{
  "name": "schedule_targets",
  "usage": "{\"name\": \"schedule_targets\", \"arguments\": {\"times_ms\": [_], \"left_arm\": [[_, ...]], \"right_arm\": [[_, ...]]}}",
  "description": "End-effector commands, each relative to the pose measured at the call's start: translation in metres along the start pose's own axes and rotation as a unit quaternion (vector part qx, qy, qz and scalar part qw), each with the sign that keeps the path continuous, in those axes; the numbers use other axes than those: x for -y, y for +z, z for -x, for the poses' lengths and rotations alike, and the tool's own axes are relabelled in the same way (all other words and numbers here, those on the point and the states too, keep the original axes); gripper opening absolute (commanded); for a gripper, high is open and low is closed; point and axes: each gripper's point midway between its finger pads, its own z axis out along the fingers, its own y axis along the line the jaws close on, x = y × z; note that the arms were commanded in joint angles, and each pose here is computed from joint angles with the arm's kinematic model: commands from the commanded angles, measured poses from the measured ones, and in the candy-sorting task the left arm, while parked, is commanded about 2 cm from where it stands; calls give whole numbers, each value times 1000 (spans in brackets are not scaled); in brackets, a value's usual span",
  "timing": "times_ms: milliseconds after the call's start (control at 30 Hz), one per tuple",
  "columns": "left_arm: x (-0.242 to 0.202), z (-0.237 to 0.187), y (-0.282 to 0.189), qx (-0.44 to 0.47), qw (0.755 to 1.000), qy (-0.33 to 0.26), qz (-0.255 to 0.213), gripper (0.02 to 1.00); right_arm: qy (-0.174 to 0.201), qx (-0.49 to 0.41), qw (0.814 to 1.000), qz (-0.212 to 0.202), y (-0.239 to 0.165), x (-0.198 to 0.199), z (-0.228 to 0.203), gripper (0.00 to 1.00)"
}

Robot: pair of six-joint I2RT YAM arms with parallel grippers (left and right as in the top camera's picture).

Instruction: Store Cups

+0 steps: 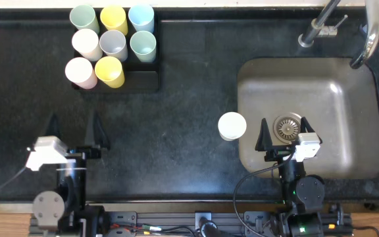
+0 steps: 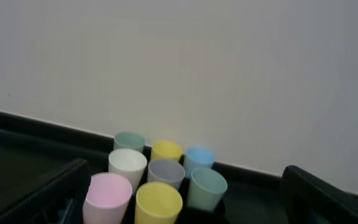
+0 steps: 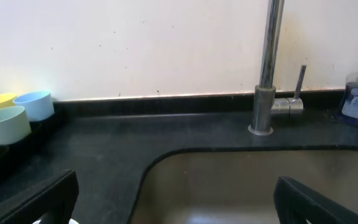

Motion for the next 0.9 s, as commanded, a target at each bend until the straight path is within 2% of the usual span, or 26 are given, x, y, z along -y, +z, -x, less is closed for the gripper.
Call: {"name": "schedule_targets", "arguments": {"times_ms": [33, 233, 300, 533, 900], "left_arm": [[12, -30, -3, -23, 998, 11, -51, 1000], [11, -75, -2, -64, 996, 7, -63, 1000], [6, -84, -3, -82, 995, 12, -53, 1000], [10, -109, -9, -127, 982, 117, -81, 998], [8, -116, -11, -143, 980, 115, -78, 1000]], "right_arm": [[2, 1, 1000, -2, 0, 1, -3, 996], [2, 1, 1000, -2, 0, 1, -3, 998], [2, 1, 1000, -2, 0, 1, -3, 996], [2, 1, 1000, -2, 0, 1, -3, 996], [2, 1, 1000, -2, 0, 1, -3, 998]]}}
